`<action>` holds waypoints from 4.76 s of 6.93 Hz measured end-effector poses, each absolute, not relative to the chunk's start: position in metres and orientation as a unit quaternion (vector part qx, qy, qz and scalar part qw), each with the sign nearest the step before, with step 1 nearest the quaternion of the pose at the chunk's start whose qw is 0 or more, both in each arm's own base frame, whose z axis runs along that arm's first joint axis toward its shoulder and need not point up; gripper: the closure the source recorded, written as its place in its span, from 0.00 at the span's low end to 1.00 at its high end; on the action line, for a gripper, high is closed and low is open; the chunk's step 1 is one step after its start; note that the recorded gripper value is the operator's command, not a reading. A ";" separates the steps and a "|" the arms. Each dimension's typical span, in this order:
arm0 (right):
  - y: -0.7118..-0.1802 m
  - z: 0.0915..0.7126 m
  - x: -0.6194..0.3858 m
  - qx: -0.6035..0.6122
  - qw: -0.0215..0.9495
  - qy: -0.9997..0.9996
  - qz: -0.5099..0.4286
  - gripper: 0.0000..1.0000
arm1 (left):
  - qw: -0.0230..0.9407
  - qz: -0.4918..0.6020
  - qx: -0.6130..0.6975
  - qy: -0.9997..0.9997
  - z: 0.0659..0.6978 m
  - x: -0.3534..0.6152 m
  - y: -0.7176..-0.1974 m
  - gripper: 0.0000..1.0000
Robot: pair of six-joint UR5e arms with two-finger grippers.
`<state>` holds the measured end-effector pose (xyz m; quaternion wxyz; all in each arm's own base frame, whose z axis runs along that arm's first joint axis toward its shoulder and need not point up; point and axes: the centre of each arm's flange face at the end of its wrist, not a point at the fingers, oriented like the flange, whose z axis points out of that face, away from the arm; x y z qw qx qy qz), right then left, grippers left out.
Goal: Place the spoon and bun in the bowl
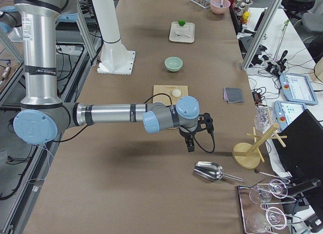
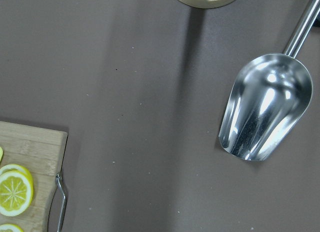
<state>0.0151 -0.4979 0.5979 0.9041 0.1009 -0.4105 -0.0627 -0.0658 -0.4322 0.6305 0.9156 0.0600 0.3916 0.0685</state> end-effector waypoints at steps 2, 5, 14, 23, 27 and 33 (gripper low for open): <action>-0.498 0.594 0.014 0.102 0.900 -0.419 -0.064 0.00 | 0.914 0.072 0.069 0.392 0.623 -0.065 -0.436 0.01; -0.500 0.558 -0.024 0.097 0.891 -0.437 -0.073 0.00 | 0.902 0.088 0.104 0.410 0.596 -0.060 -0.453 0.01; -0.476 0.395 -0.260 0.102 0.876 -0.456 -0.120 0.01 | 0.894 0.098 0.109 0.423 0.414 0.210 -0.559 0.07; -0.495 0.380 -0.304 0.114 0.882 -0.443 -0.114 0.02 | 0.900 0.184 0.101 0.381 0.455 0.380 -0.549 0.63; -0.494 0.374 -0.303 0.108 0.882 -0.449 -0.097 0.02 | 0.899 0.183 0.100 0.384 0.451 0.382 -0.547 1.00; -0.498 0.386 -0.338 0.100 0.890 -0.432 -0.107 0.03 | 0.865 0.072 0.080 0.490 0.262 0.439 -0.553 1.00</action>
